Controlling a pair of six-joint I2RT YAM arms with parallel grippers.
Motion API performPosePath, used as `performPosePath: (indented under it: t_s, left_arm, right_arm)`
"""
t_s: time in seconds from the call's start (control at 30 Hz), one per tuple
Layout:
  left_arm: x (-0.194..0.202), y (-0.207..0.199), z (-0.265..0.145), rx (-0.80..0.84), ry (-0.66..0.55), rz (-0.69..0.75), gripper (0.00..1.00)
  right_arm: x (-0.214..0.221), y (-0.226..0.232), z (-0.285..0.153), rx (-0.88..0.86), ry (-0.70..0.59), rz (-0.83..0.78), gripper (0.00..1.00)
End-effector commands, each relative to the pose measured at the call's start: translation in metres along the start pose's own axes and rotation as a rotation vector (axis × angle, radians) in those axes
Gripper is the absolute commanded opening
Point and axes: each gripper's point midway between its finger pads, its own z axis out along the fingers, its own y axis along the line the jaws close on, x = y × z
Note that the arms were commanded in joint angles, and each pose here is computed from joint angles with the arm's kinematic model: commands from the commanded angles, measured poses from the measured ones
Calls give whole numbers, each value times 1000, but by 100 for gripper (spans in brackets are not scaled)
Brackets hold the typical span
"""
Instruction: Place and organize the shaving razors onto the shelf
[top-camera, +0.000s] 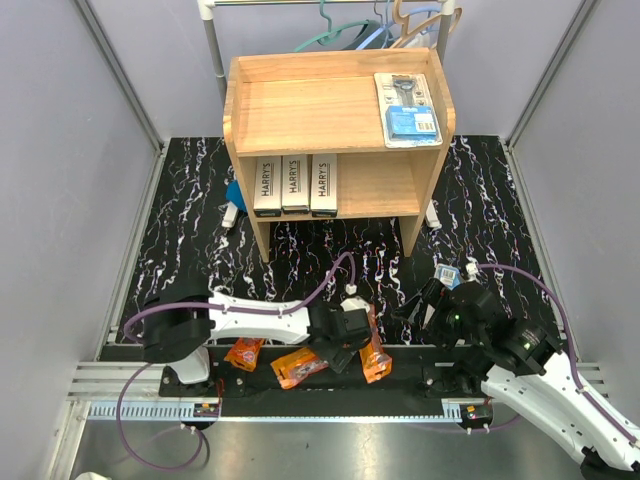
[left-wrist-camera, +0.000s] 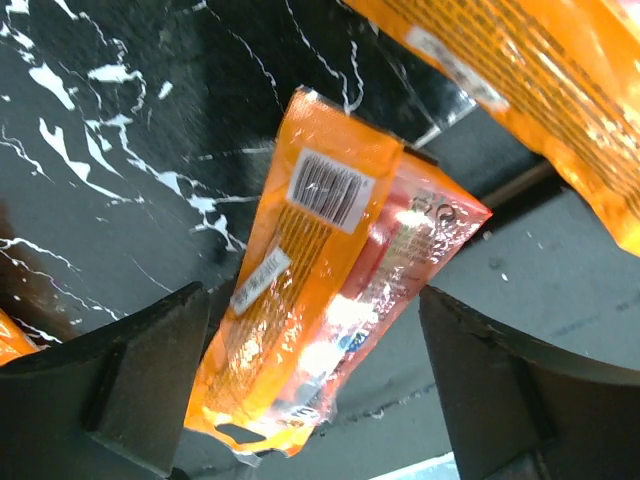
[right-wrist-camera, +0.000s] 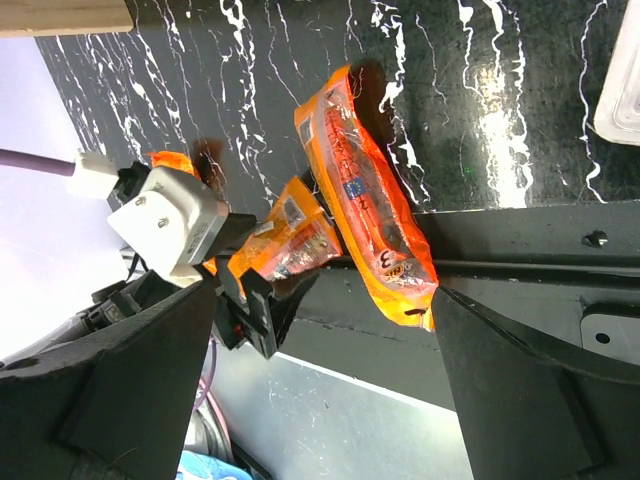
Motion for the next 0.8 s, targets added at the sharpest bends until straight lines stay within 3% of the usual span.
performPosePath:
  t_s: [0.0,0.03,0.13,0.17,0.27,0.63,0.77]
  left_arm:
    - [-16,-2,3,-36,-39,1,77]
    - [-15,-2,5,-40,-33,3,71]
    - [-11,-4,12,-50,-7,18,37]
    - [-11,-5,13,-53,-1,23,21]
    - [-13,-2,5,-64,-11,17,15]
    - [-39,28,-65,-141,-153,-60,11]
    - [-55,40,-91,-100,-235,-161,2]
  right_arm:
    - [0,-3,0,9,-1,7,100]
    - [0,-2,0,8,-3,9,100]
    - [0,-1,-2,-3,-5,7,100]
    - [-1,0,-2,-6,-8,7,100]
    - [-1,-1,-1,-4,-9,9,100]
    - [1,29,3,-97,28,-21,100]
    - [-2,50,-1,-156,32,-53,100]
